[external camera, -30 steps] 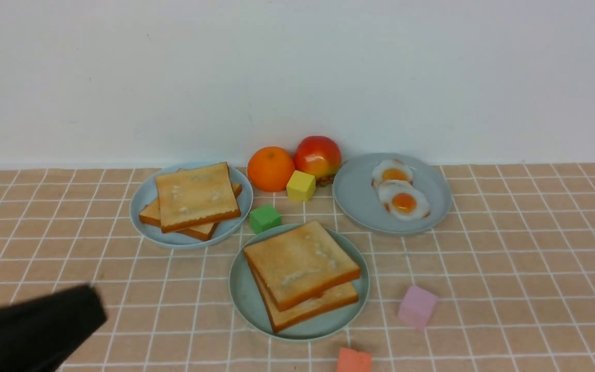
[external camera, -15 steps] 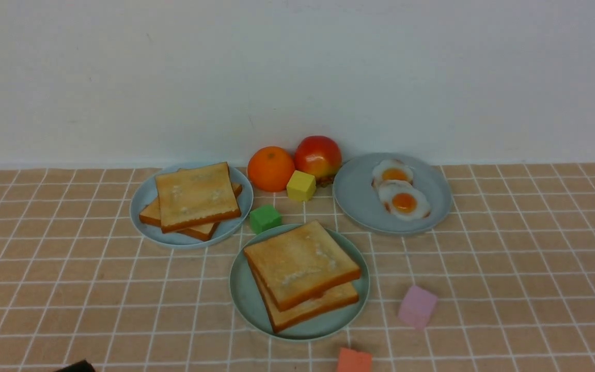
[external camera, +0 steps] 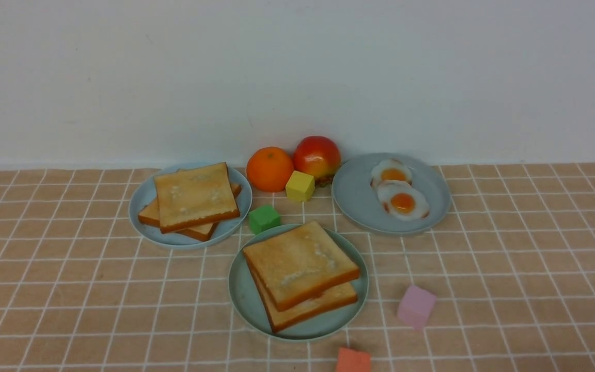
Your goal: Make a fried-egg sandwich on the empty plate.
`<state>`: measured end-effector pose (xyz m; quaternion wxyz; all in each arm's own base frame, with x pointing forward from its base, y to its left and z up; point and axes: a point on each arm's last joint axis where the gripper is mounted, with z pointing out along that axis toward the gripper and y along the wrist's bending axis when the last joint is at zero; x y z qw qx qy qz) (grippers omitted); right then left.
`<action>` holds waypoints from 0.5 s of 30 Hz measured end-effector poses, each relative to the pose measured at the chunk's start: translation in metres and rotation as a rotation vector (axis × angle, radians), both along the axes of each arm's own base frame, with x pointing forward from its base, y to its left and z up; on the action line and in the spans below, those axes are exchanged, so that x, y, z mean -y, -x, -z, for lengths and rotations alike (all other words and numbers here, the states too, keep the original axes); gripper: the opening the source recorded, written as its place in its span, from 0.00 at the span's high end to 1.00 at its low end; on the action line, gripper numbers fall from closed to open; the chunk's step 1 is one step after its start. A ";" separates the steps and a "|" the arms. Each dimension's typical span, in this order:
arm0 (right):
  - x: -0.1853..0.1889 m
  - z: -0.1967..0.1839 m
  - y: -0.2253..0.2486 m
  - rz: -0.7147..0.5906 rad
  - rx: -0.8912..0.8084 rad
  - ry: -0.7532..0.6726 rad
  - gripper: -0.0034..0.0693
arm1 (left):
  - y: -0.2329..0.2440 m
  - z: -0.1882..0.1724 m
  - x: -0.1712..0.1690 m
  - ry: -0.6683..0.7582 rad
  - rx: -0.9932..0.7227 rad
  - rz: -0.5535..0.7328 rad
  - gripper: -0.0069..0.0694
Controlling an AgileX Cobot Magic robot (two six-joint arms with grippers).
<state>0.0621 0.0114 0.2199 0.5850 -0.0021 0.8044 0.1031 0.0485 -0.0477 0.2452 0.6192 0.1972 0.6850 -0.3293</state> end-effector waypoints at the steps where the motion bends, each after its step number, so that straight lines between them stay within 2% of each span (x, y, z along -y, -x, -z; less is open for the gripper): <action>1: 0.004 0.007 0.002 0.053 0.015 0.017 0.97 | 0.000 0.000 0.000 0.000 0.000 0.000 0.93; 7: 0.010 0.045 0.008 0.128 0.020 0.099 0.97 | 0.000 0.000 0.000 -0.001 -0.001 0.000 0.93; 15: 0.009 0.046 0.010 0.130 0.008 0.065 0.97 | 0.000 0.000 0.000 -0.003 -0.003 0.001 0.93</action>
